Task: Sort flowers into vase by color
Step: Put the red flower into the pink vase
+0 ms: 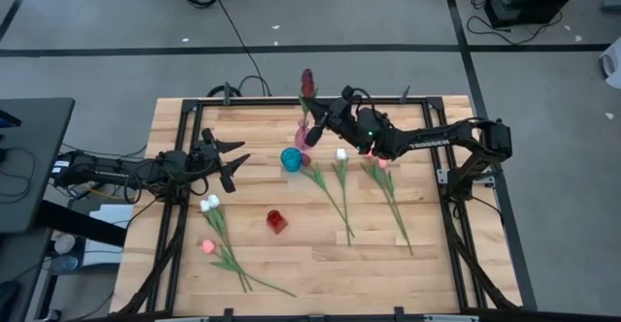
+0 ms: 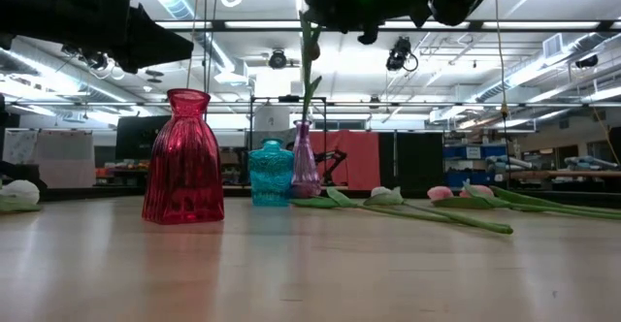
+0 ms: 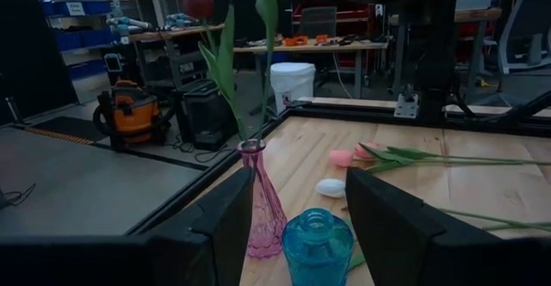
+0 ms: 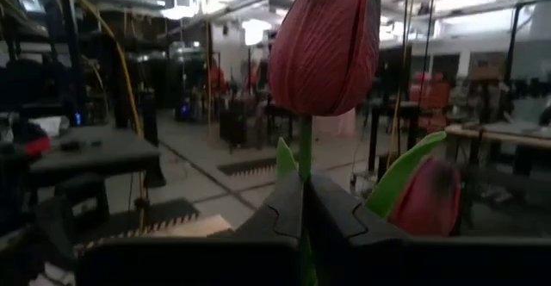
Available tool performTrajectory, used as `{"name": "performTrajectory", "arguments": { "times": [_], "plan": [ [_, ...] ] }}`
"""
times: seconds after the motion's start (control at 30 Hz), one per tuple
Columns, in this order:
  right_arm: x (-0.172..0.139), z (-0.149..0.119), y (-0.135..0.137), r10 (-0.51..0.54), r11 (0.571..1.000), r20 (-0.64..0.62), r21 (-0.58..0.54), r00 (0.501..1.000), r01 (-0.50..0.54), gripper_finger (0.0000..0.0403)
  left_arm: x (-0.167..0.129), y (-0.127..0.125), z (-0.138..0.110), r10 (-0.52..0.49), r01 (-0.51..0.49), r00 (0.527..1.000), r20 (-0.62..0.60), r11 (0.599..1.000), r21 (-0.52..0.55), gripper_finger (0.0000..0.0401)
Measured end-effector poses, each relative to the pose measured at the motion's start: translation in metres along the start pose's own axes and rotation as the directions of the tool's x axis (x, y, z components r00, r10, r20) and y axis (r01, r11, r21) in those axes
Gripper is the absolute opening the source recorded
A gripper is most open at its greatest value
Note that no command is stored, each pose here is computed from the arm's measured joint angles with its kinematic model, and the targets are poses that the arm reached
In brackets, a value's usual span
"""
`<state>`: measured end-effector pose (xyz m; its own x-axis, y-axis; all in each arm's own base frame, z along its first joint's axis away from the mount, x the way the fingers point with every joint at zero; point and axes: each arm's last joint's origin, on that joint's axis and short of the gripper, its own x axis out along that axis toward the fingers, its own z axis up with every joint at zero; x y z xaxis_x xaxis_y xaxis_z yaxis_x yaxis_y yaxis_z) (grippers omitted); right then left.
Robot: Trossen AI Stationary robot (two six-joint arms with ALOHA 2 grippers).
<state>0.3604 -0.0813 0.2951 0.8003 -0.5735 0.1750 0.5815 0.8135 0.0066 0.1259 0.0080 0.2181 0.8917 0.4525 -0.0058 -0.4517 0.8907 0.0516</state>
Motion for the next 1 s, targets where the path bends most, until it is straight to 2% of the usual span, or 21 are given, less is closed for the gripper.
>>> {"name": "performTrajectory", "arguments": {
  "times": [0.3, 0.43, 0.8, 1.0],
  "plan": [
    [0.004, -0.012, -0.01, -0.018, 1.0, -0.106, -0.02, 0.994, 0.016, 0.0022, 0.0, 0.0, 0.0, 0.0, 0.0, 1.0, 0.005, 1.0, -0.003, 0.0192],
    [0.006, -0.018, -0.017, 0.021, 1.0, -0.167, -0.005, 0.986, -0.022, 0.0035, 0.0, 0.0, 0.0, 0.0, 0.0, 1.0, 0.004, 1.0, -0.002, 0.0192],
    [0.008, -0.03, -0.028, 0.105, 0.994, -0.285, 0.046, 0.953, -0.096, 0.0161, 0.0, 0.0, 0.0, 0.0, 0.0, 1.0, -0.002, 1.0, 0.001, 0.0192],
    [-0.001, -0.024, -0.029, 0.11, 0.994, -0.351, 0.032, 0.93, -0.105, 0.0187, 0.0, 0.0, 0.0, 0.0, 0.0, 1.0, -0.002, 1.0, 0.006, 0.0192]
  ]
}}
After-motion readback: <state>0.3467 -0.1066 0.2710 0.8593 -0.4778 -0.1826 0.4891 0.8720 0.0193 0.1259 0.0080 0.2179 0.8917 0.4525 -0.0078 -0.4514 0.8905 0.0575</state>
